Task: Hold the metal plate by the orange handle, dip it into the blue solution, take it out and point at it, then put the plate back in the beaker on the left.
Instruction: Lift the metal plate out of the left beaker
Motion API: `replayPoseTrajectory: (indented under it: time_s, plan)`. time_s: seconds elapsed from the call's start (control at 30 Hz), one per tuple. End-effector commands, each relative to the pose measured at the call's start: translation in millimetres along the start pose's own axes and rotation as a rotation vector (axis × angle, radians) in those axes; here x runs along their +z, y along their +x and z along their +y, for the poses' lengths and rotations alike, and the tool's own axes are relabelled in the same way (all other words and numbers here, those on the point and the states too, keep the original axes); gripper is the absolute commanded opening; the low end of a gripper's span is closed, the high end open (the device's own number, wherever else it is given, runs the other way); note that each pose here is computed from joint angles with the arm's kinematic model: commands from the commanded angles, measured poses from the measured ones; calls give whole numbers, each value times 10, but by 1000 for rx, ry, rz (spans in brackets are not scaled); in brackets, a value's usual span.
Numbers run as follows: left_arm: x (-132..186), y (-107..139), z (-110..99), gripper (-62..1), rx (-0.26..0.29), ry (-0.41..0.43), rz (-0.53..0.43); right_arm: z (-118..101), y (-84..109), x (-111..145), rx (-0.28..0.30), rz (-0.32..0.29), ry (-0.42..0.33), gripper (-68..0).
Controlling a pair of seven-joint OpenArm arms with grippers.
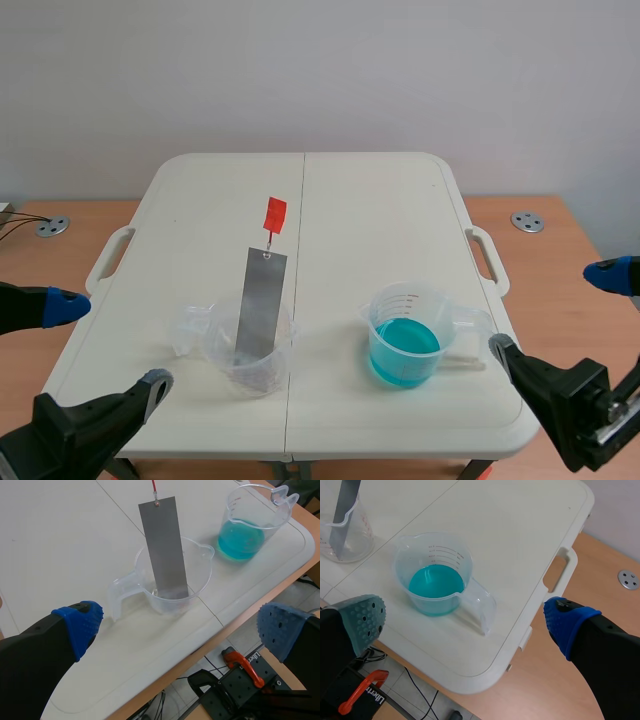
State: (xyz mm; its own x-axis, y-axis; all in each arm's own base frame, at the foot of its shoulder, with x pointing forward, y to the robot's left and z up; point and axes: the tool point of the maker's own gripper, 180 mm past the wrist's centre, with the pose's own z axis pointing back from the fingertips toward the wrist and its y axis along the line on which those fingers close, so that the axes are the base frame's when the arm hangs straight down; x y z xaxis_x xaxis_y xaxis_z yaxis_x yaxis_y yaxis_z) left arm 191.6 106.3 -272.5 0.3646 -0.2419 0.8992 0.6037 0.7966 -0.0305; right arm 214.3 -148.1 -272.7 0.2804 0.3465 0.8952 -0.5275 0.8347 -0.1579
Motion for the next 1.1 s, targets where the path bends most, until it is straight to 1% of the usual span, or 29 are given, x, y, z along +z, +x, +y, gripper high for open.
replayPoseTrajectory:
  time_s: [0.0,0.43,0.57,0.6,0.7,0.73,0.77,0.83,0.93,1.07]
  plan:
    - [4,86,-13,14,0,-1,-31,-31,90,-12,10,-31,-3,-12]
    - [4,86,-13,14,0,-1,-31,-31,88,-12,10,-30,-3,-12]
    - [4,83,-7,14,-2,2,-29,-31,68,-12,11,-19,-3,-12]
    - [4,81,-4,-1,-3,3,-28,-31,65,-12,11,-17,-3,-12]
    - [4,71,8,-444,-14,10,-22,-31,64,-12,10,-16,-3,-12]
    - [4,67,9,-565,-19,11,-20,-31,64,-12,10,-16,-3,-12]
    - [4,69,9,-601,-19,11,-21,-31,64,-12,10,-16,-3,-12]
    - [4,69,9,-580,-19,11,-21,-31,63,-12,11,-16,-3,-12]
    - [9,46,6,-581,-25,12,-12,-31,63,-12,10,-16,-3,-12]
    - [76,-158,-33,-581,-69,17,68,-31,65,-13,10,-17,-3,-12]
